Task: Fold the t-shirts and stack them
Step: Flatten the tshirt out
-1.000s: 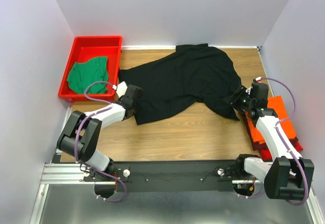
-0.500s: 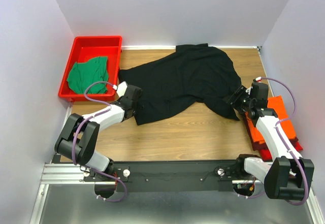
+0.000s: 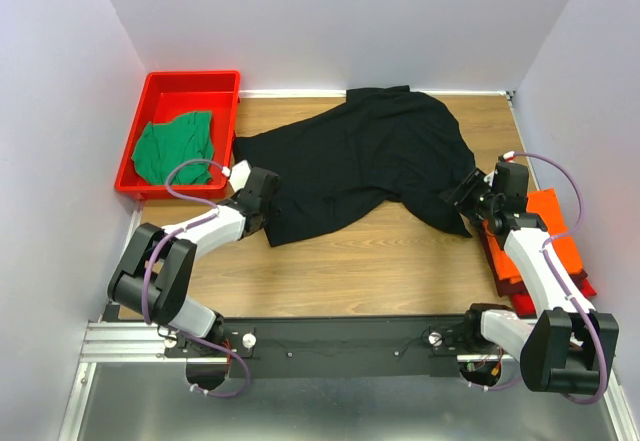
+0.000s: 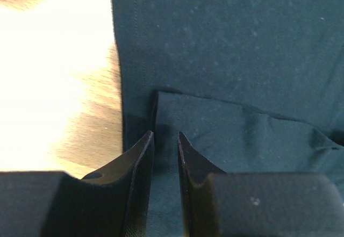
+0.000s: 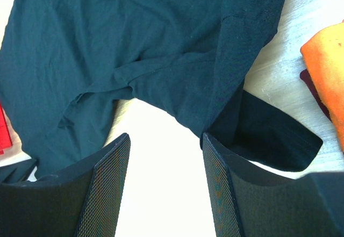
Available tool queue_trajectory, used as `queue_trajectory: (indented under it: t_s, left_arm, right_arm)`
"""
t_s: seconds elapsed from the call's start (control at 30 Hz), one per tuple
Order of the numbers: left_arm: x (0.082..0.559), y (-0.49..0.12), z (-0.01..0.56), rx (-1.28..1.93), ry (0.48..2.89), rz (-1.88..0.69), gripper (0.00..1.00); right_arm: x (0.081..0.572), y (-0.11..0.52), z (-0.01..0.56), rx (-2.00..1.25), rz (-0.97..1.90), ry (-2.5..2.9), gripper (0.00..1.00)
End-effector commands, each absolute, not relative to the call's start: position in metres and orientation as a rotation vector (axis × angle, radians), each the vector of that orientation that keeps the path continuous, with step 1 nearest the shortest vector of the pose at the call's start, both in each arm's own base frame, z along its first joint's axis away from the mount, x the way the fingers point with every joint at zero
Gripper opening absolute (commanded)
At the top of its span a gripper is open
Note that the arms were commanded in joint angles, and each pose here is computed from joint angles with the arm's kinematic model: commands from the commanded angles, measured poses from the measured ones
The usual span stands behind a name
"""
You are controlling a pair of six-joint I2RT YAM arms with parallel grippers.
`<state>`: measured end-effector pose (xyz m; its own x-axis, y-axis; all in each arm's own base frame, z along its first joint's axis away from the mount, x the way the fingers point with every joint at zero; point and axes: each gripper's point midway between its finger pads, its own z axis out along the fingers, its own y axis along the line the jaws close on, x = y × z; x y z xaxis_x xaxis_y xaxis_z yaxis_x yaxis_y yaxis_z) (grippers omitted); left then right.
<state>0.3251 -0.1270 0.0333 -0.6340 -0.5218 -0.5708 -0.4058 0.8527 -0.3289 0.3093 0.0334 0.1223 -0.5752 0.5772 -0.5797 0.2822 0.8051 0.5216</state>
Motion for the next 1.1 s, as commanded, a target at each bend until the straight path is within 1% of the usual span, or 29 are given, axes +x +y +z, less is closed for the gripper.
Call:
queue_trajectory:
  t_s: [0.0,0.17,0.5,0.77,1.07]
  left_arm:
    - [0.340,-0.117,0.048,-0.654,2.290,-0.134,0.32]
    - [0.354,-0.114,0.057,-0.658,2.264,-0.076,0.32]
    - [0.357,-0.109,0.038,-0.651,2.312,0.012,0.32]
    - [0.357,-0.106,0.031,-0.646,2.326,0.032,0.38]
    - [0.360,-0.114,0.023,-0.614,2.348,-0.010,0.38]
  right_arm:
    - [0.306,0.036,0.117,0.609,0.491,2.223,0.63]
    - [0.306,0.036,0.118,0.610,0.490,2.221,0.63]
    - [0.305,0.036,0.117,0.607,0.491,2.222,0.63]
    - [0.305,0.036,0.116,0.609,0.490,2.226,0.63]
    - [0.305,0.036,0.116,0.609,0.488,2.224,0.63]
